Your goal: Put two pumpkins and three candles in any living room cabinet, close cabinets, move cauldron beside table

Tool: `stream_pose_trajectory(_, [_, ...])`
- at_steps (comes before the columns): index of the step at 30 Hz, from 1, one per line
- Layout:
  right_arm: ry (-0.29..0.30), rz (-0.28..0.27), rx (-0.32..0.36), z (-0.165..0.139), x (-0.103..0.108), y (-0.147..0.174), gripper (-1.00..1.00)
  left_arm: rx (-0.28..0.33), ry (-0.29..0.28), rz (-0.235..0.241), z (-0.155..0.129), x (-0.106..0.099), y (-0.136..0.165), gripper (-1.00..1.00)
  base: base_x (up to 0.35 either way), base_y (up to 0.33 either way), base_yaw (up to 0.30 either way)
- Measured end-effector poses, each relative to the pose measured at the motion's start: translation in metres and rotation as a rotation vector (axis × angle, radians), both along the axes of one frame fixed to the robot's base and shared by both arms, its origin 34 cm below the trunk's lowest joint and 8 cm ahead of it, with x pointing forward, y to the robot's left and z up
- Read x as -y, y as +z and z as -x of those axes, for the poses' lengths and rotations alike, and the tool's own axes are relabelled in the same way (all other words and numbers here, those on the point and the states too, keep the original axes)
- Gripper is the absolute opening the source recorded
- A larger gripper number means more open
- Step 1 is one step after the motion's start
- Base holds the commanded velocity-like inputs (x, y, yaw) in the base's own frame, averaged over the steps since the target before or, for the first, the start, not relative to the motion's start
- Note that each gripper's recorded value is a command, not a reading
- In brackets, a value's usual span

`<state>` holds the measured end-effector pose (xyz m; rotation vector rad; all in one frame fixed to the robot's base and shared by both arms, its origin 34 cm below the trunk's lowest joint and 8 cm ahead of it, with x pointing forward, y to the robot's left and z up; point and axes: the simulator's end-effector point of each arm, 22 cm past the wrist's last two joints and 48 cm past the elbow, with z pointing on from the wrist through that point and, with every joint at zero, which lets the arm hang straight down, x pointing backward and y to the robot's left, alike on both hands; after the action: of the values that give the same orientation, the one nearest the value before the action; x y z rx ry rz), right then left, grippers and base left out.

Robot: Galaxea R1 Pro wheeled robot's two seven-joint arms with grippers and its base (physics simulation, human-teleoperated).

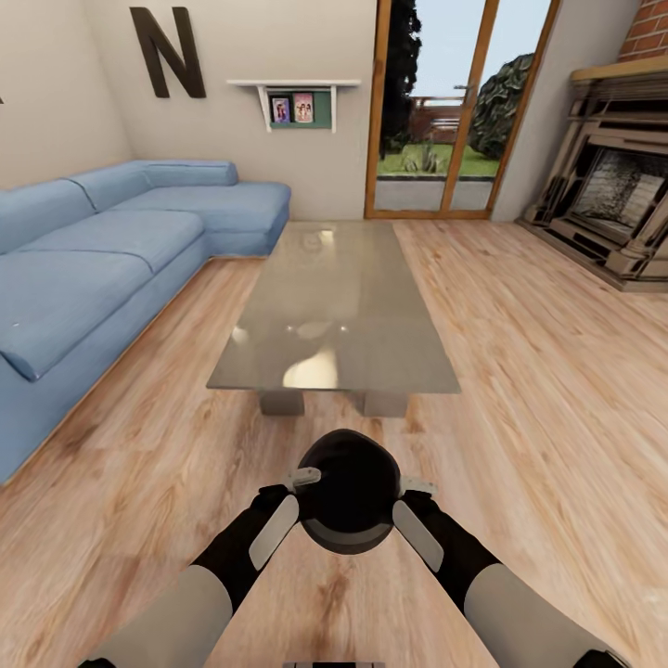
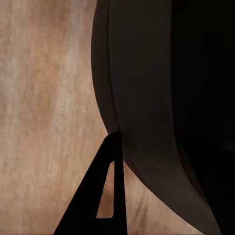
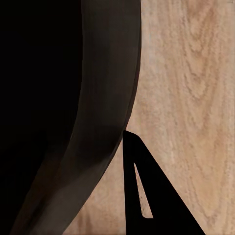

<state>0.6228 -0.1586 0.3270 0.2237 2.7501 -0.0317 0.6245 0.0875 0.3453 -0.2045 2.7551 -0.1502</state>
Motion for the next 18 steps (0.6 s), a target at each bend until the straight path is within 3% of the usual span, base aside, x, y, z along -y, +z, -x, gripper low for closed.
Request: stream_pose_trajectory(18, [0.002,0.002,0.001,-0.0004,0.0,0.0003,-1.0,0.001,0.001,0.001,-0.0002,-0.0001,-0.0001,-1.0,0.209,0.009,0.0])
